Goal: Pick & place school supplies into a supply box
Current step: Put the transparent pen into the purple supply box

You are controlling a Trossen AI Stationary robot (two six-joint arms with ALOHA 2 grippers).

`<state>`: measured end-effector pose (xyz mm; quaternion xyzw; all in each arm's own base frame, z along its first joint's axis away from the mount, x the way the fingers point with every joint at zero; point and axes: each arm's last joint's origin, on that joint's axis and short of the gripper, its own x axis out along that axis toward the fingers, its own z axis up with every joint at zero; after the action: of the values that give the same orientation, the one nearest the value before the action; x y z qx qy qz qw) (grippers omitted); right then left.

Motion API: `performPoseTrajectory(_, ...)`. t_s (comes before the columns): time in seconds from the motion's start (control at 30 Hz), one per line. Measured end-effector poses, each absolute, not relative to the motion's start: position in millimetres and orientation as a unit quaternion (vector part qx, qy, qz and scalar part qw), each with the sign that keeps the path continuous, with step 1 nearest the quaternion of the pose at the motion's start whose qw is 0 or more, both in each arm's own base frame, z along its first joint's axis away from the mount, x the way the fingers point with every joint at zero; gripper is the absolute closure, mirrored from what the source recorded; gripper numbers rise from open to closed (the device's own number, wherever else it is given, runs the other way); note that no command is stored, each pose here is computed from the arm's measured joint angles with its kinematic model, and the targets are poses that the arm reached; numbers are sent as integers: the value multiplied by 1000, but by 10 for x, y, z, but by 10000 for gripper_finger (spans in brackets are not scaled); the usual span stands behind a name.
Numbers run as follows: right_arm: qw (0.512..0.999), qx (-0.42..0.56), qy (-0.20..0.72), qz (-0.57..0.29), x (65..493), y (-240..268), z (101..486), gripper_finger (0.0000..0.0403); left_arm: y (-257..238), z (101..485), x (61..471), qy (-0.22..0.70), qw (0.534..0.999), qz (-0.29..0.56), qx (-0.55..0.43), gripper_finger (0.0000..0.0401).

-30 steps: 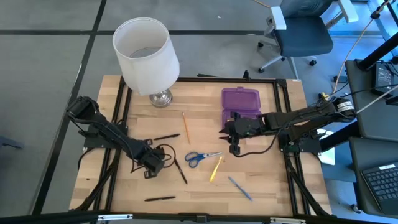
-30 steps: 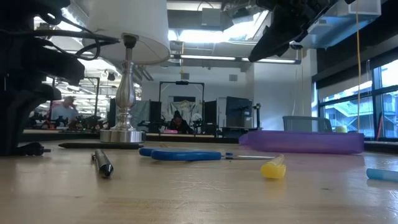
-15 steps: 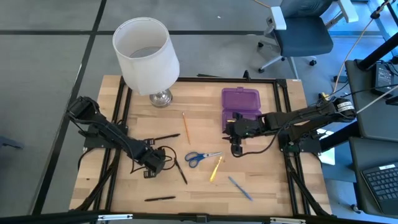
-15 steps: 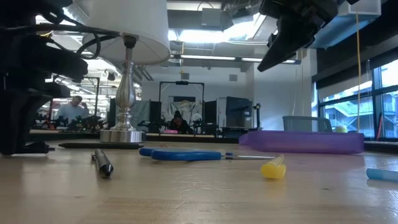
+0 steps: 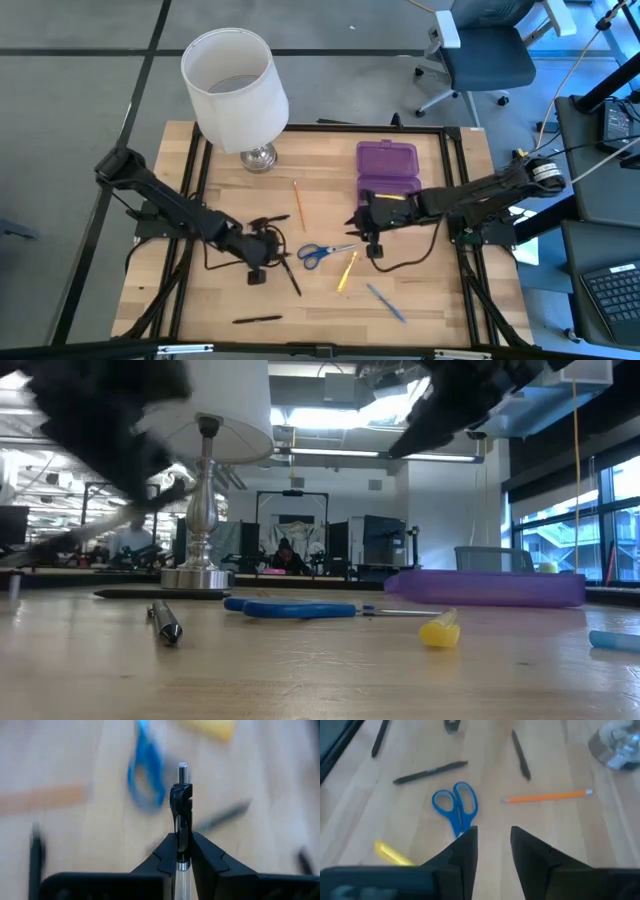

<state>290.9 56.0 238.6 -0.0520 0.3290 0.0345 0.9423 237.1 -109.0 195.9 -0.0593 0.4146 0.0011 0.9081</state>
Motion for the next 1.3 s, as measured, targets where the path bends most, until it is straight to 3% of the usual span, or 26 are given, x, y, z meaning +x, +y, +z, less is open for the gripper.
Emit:
performPoseTrajectory(0.2,953,-83,289,46,3139,606,2238,281,-1032,2237,2631,250,965,-68,39,374)
performPoseTrajectory(0.4,957,-120,256,64,3243,632,2194,281,-915,2359,2738,175,969,-81,156,371)
performPoseTrajectory(0.6,960,-127,178,173,3355,730,2207,281,-788,2478,2831,104,973,-127,161,370)
performPoseTrajectory(0.83,958,-135,173,184,3404,734,2136,281,-759,2515,2848,79,970,-185,138,370)
performPoseTrajectory(1.3,974,-136,62,169,3489,729,2308,281,-750,2567,2862,47,969,-161,179,368)
